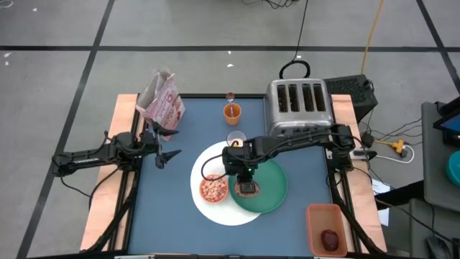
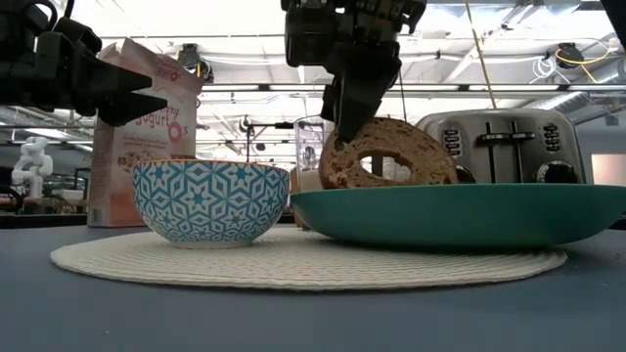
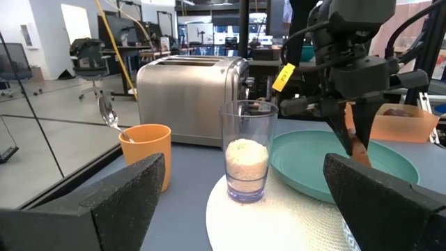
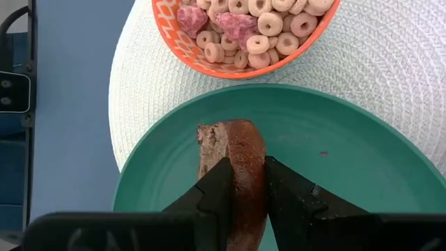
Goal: Arrange a breakfast setting
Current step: Put the brown toasted bagel on the green plate
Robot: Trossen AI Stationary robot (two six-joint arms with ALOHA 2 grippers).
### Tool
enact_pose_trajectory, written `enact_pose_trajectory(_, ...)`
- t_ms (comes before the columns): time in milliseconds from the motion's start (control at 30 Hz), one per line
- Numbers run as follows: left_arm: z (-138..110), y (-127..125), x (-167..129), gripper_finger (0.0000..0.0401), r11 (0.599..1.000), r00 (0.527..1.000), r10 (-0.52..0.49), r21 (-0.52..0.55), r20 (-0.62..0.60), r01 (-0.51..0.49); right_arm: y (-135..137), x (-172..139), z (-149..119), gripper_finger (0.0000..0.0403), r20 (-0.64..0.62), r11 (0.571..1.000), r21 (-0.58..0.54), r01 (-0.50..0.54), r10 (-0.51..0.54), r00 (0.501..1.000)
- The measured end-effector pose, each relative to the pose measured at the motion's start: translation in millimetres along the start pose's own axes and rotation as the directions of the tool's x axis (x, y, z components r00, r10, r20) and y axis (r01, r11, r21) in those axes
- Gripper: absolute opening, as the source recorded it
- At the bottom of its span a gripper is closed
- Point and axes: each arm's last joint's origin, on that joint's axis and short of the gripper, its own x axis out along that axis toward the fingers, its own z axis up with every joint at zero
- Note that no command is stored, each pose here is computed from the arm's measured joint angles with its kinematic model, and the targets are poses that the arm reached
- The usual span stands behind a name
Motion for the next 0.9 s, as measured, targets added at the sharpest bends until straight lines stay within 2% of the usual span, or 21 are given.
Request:
enact_pose_trajectory(300, 0.0, 0.0, 0.0, 0.0392, 1.0, 1.0, 0.0, 0.0, 0.0, 0.0, 0.0, 0.0, 0.1, 0.008, 0.001, 1.0, 0.0, 0.001, -0.001, 1.0)
enact_pose_trajectory(900, 0.0, 0.0, 0.0, 0.0392, 1.0, 1.0, 0.0, 0.001, 0.0, 0.0, 0.0, 0.0, 0.3, 0.0178, 0.003, 1.0, -0.005, 0.002, -0.002, 1.0)
